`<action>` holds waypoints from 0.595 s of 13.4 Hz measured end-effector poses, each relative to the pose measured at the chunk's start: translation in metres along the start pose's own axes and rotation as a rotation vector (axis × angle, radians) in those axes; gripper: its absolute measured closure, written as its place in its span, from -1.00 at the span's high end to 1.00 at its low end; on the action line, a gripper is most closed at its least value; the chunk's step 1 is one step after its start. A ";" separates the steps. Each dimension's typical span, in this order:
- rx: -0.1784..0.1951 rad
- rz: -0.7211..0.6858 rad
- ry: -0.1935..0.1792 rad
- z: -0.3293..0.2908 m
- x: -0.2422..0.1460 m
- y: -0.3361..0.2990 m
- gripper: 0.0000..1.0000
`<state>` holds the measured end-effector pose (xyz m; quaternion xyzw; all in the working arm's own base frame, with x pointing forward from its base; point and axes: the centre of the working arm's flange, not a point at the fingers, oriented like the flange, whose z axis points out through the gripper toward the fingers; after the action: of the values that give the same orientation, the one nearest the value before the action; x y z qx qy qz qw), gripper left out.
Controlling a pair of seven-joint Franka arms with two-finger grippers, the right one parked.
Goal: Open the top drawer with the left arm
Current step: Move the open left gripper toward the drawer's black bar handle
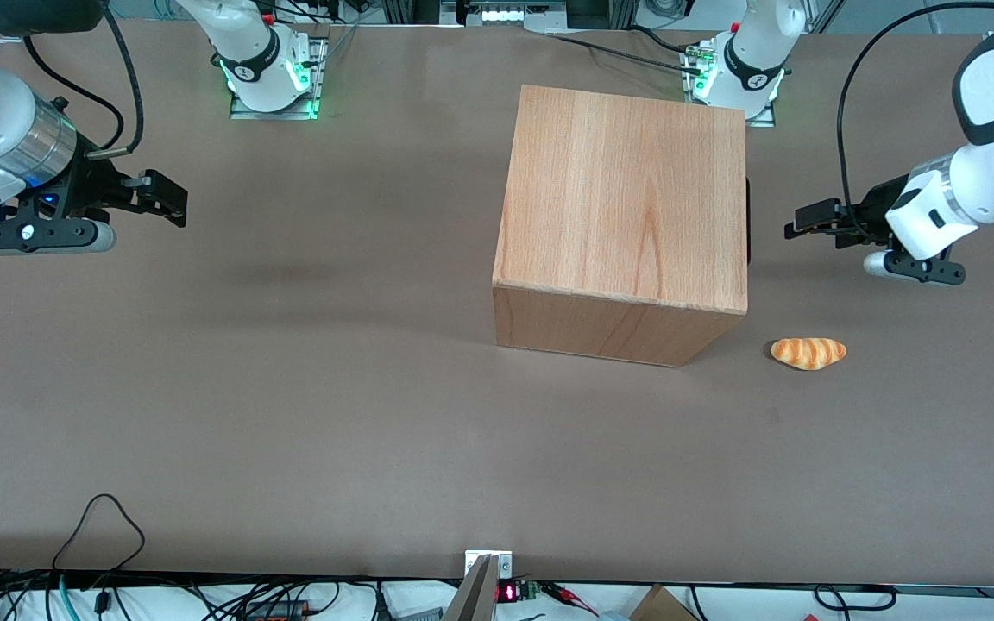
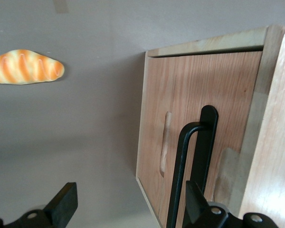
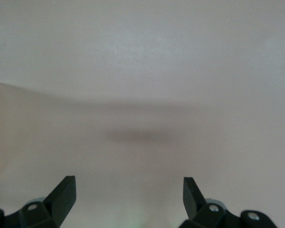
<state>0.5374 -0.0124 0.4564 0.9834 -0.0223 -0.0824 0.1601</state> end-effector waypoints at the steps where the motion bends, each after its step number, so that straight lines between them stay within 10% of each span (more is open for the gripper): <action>1: -0.005 0.005 -0.004 0.007 -0.001 -0.002 1.00; 8: 0.001 0.038 -0.022 0.038 -0.002 0.012 1.00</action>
<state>0.5290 -0.0356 0.4255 0.9819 -0.0428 -0.0904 0.1607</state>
